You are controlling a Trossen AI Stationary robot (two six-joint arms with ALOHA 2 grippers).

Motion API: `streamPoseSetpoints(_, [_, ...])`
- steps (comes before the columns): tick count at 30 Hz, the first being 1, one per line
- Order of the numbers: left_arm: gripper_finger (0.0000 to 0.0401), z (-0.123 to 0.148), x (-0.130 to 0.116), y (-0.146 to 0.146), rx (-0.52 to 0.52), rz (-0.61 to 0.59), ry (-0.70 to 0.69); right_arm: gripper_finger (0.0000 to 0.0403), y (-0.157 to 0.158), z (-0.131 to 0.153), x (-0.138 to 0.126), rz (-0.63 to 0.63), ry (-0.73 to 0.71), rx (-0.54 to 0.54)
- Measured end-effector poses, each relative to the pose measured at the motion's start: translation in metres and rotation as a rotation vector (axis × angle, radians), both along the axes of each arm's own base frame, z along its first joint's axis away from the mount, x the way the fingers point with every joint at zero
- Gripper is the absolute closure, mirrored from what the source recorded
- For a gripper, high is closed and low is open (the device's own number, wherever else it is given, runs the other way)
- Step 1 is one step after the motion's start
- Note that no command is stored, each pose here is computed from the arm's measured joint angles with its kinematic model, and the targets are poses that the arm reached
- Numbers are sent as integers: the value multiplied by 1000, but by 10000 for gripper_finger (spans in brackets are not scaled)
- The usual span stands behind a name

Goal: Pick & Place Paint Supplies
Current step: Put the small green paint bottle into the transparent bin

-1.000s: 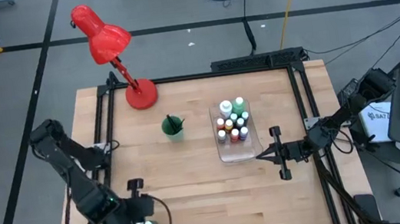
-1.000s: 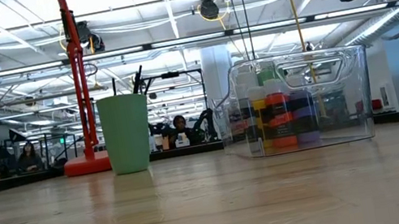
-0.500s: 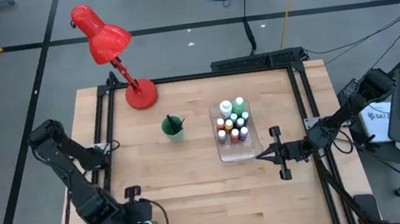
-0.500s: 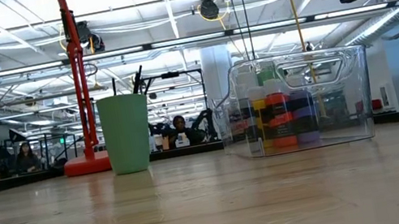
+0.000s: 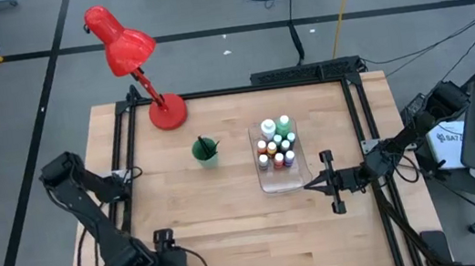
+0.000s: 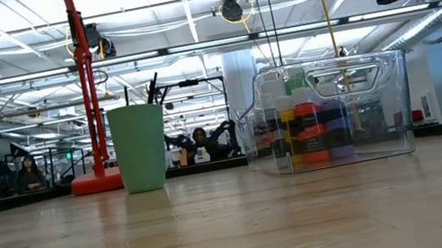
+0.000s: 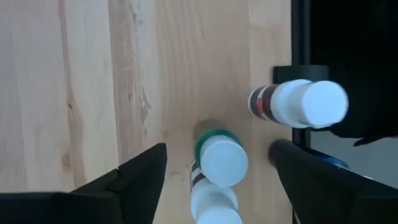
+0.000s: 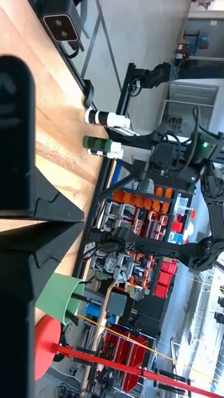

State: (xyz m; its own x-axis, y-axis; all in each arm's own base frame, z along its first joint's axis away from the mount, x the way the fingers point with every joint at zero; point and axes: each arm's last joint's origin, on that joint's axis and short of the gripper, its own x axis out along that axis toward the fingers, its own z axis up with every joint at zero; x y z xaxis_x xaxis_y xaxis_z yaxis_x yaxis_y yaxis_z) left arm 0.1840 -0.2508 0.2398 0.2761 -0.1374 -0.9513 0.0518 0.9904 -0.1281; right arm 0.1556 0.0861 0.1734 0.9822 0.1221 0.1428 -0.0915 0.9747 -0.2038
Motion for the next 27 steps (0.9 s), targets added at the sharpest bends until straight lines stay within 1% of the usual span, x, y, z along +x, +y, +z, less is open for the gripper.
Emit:
streamPoseSetpoints(10, [96, -17, 4, -6, 37, -9, 45, 399, 0, 0, 0, -1, 0, 0])
streamPoseSetpoints(15, [97, -17, 5, -5, 39, -5, 44, 399, 0, 0, 0, -1, 0, 0])
streamPoseSetpoints(17, [104, -17, 5, -5, 39, -10, 45, 399, 0, 0, 0, -1, 0, 0])
streamPoseSetpoints(20, [131, -17, 5, -6, 33, -15, 56, 399, 0, 0, 0, -1, 0, 0])
streamPoseSetpoints(27, [228, -17, 6, -4, 41, -35, 55, 399, 0, 0, 0, -1, 0, -1])
